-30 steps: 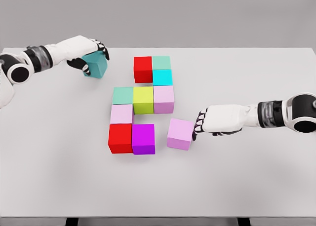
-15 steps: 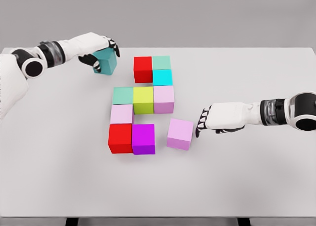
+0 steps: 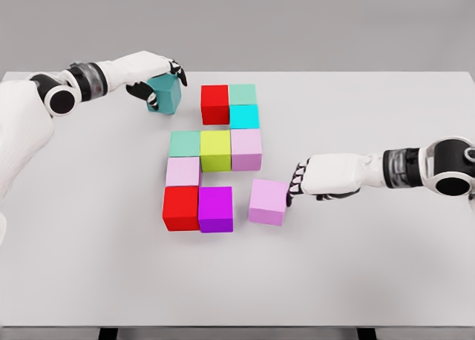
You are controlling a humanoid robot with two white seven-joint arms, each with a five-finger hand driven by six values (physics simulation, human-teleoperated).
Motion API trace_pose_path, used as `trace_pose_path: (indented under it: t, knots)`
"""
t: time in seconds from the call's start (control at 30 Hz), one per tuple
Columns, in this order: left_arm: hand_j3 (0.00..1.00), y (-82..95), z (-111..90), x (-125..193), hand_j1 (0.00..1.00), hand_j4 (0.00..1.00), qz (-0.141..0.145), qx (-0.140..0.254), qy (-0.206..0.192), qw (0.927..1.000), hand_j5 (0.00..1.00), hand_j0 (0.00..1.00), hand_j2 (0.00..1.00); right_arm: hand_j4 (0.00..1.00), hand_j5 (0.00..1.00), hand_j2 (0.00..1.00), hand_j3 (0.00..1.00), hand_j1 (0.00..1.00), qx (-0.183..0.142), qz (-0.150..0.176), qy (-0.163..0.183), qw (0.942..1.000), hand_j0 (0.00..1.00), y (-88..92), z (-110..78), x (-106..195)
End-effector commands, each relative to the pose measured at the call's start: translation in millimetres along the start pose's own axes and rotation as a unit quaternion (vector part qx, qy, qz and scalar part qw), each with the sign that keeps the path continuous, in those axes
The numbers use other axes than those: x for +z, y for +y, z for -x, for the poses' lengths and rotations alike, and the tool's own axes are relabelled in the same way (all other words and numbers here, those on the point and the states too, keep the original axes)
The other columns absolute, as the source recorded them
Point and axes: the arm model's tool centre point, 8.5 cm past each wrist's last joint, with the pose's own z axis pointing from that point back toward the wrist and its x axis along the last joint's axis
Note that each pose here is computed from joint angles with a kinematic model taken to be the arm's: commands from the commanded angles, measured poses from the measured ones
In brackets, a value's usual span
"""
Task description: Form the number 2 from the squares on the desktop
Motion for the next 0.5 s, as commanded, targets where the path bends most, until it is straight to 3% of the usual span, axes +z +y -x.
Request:
trace_pose_path:
  t: [0.0, 0.2, 0.47]
  knots:
    - [0.67, -0.3, 2, 1, 0.67, 0.67, -0.002, 0.005, 0.003, 1.0000, 0.67, 0.67, 0.67, 0.68, 0.68, 0.68, 0.68, 0.68, -0.002, 0.004, -0.003, 1.0000, 0.68, -2.0, -0.7, -3]
    - [0.90, -1.0, 5, 2, 0.90, 0.90, -0.004, 0.009, 0.008, 0.9999, 0.90, 0.90, 0.90, 0.68, 0.68, 0.68, 0.68, 0.68, -0.002, 0.006, -0.003, 1.0000, 0.68, -2.6, -1.0, -3]
    - [0.94, -1.0, 5, 2, 0.94, 0.94, -0.004, 0.009, 0.008, 0.9999, 0.94, 0.94, 0.94, 0.68, 0.68, 0.68, 0.68, 0.68, 0.002, 0.021, -0.004, 0.9998, 0.68, -12.2, -0.1, -6]
